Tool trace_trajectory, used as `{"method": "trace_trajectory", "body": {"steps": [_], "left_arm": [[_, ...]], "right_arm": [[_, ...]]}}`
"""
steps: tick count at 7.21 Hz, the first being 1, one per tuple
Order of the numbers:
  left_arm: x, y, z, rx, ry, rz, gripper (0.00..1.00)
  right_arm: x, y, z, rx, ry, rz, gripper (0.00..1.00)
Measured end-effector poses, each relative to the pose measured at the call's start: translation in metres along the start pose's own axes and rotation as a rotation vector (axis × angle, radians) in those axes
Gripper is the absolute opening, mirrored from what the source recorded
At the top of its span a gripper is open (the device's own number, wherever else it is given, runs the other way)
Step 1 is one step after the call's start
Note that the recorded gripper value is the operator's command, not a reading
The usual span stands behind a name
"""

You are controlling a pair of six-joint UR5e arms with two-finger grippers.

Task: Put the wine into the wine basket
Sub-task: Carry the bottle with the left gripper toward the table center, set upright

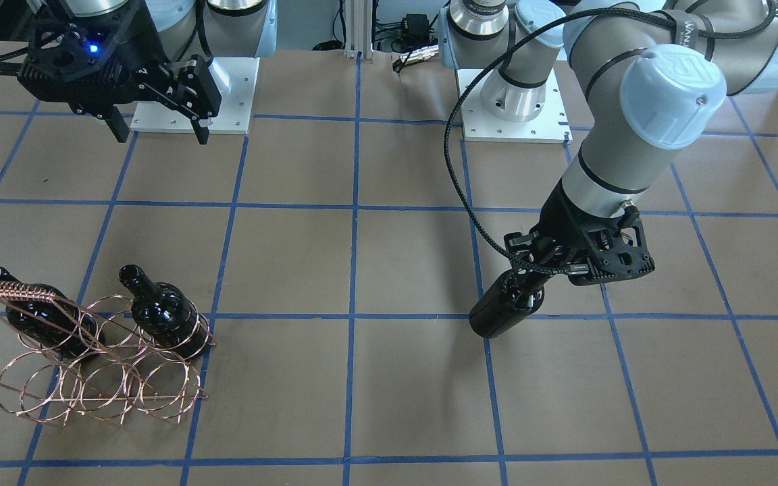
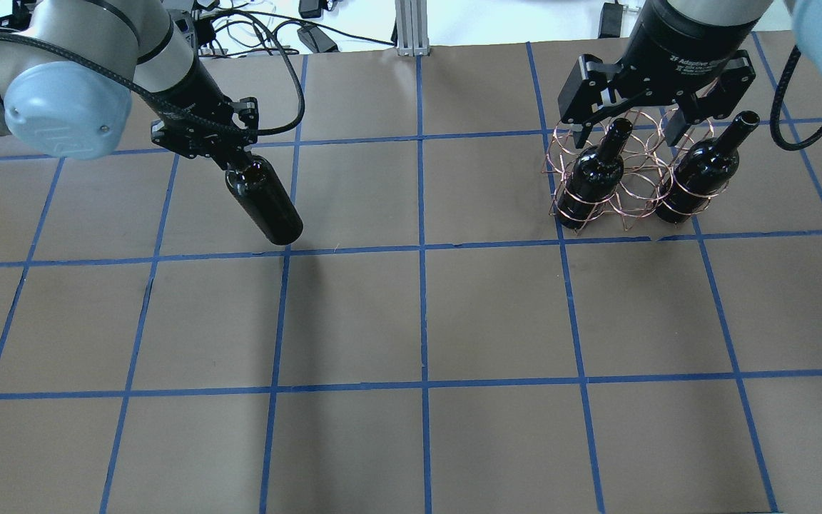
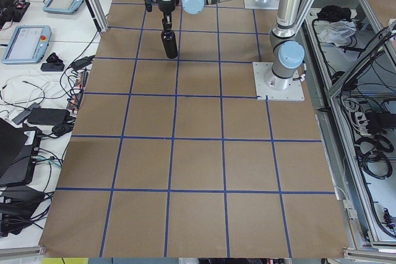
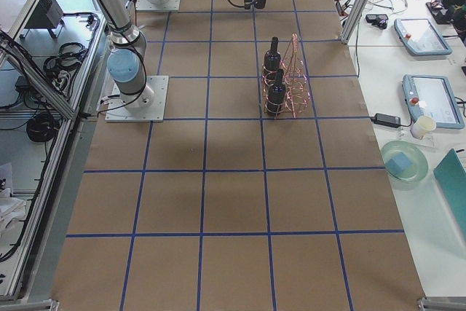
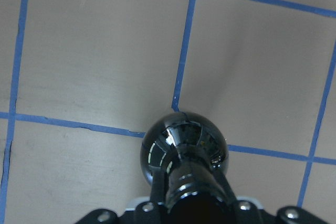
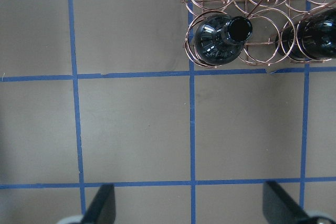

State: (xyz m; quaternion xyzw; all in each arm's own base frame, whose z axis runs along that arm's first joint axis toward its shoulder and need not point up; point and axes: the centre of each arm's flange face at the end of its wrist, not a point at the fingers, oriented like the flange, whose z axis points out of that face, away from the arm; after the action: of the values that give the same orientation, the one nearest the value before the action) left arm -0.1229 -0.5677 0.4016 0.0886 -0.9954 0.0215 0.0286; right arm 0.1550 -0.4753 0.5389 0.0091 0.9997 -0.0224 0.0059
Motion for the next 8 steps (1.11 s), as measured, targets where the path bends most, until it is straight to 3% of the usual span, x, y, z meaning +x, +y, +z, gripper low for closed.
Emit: {"method": "trace_trajectory", "body": {"steps": [8], "left_arm": [[0.016,0.026,0.029,-0.078,-0.014,0.024,0.0]], "right_arm": [[0.0,0.0,0.0,-0.001,0.0,0.0,1.0]]}}
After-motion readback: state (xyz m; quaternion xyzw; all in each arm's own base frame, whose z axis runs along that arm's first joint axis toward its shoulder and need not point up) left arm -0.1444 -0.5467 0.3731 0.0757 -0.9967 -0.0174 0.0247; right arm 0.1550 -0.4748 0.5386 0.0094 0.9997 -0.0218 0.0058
